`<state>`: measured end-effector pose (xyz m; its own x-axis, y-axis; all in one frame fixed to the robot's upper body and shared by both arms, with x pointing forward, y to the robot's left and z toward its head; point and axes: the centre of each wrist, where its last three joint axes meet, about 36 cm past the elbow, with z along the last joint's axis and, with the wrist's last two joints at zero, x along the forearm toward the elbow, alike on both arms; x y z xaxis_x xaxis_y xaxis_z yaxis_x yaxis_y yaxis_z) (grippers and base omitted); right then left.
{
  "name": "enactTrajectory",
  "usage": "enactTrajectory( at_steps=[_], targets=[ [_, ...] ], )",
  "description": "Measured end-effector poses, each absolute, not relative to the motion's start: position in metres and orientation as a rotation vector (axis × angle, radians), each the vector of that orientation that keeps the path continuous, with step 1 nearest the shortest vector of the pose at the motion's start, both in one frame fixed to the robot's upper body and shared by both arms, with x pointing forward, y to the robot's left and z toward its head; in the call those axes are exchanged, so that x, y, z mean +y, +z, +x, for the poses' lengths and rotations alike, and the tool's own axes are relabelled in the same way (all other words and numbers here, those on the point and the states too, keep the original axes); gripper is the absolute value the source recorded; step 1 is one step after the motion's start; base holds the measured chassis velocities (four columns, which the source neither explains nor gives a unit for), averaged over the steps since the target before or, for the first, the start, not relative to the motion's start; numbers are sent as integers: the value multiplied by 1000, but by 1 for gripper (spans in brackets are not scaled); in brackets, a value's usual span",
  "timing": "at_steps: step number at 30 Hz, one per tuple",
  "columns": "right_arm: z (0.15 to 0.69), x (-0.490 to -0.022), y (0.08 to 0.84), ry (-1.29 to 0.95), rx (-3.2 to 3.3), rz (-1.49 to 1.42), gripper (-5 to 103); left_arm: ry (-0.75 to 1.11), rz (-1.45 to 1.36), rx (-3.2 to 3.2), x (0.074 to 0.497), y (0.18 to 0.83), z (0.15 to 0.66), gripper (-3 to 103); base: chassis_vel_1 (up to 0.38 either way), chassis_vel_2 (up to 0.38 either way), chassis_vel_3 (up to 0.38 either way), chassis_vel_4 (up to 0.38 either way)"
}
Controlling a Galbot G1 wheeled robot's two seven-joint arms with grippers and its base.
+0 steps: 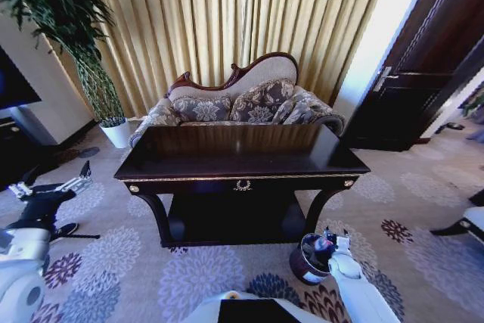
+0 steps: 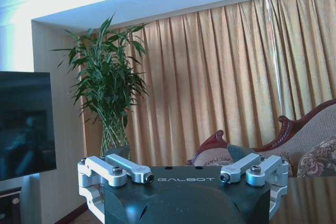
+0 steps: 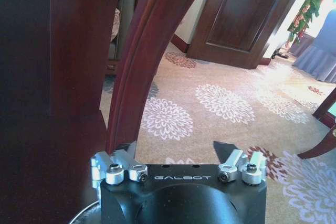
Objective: Move to the front of the table and place the trash on the table into the trash bin.
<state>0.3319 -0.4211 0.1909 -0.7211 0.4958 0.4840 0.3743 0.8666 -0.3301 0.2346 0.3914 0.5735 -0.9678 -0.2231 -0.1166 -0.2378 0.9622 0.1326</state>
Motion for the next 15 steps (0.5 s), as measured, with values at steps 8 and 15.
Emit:
enactTrajectory(
  at_steps=[8, 15],
  targets=[
    [329, -420, 194, 247, -2469, -641, 100, 219, -340, 3011, 390, 573, 237, 100, 0, 0, 0, 0],
    [328, -419, 193, 220, -2465, -651, 100, 221, -344, 3012, 392, 572, 237, 100, 0, 0, 0, 0]
  ],
)
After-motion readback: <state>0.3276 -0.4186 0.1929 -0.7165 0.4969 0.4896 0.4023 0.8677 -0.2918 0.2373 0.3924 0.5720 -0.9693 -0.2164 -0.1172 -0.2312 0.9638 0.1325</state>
